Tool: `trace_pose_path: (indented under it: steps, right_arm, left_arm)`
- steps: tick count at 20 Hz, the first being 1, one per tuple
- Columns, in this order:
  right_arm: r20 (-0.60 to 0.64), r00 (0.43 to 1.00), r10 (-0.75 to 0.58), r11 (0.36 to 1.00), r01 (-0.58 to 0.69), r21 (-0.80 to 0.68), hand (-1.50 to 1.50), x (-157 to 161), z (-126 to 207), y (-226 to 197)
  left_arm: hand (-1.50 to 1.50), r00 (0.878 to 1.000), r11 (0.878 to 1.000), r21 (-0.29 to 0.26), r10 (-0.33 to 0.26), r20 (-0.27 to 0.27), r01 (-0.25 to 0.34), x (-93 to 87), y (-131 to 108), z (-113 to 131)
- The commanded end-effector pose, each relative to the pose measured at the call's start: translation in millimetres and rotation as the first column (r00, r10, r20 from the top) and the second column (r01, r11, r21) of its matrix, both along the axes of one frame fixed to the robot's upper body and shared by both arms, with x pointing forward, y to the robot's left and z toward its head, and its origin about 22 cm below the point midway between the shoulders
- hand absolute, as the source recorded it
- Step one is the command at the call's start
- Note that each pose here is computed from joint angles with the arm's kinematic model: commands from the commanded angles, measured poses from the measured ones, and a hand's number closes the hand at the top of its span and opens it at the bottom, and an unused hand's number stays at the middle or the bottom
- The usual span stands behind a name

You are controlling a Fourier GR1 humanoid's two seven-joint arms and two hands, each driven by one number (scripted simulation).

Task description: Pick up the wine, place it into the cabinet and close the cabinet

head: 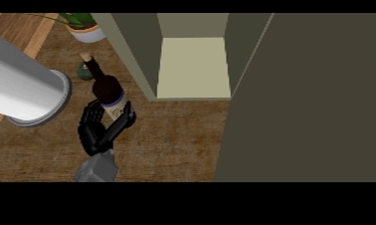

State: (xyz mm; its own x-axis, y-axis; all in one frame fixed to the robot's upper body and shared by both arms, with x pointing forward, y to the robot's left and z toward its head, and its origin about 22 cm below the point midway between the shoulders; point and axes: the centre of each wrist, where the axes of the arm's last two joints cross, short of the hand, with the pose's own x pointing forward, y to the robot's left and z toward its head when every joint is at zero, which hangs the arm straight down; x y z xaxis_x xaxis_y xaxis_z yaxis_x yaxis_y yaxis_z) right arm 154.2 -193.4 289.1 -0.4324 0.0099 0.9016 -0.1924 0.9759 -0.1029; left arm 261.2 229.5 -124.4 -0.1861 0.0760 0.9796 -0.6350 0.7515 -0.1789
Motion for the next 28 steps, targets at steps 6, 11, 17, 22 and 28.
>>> trace_pose_path:
  steps: [6, 11, 17, 22, 28]
  right_arm:
    - [0.004, 0.998, 0.068, 0.998, -0.068, 0.003, -1.50, -9, 1, -3]
    - [-0.009, 0.998, 0.068, 0.998, -0.068, -0.009, -1.50, -19, -5, -5]
    - [-0.026, 0.998, 0.050, 0.999, -0.050, -0.021, -1.50, -24, 4, -3]
    - [-0.033, 0.998, 0.060, 0.998, -0.060, -0.022, -1.50, -28, 0, -11]
    - [-0.031, 0.999, 0.037, 0.999, -0.037, 0.003, -1.50, -16, 5, -13]
  left_arm:
    - [1.50, 0.885, 0.867, 0.189, -0.466, -0.025, 0.462, 8.7, -3, 3]
    - [1.50, 0.739, 0.727, 0.199, -0.673, 0.022, 0.657, -1.1, -1, 1]
    - [1.50, 0.701, 0.701, 0.304, -0.701, 0.130, 0.645, 7.2, -3, 34]
    - [1.50, 0.644, 0.663, 0.296, -0.745, 0.172, 0.688, 6.7, -43, 70]
    - [1.50, 0.607, 0.649, 0.228, -0.760, 0.232, 0.726, 7.8, -80, 125]
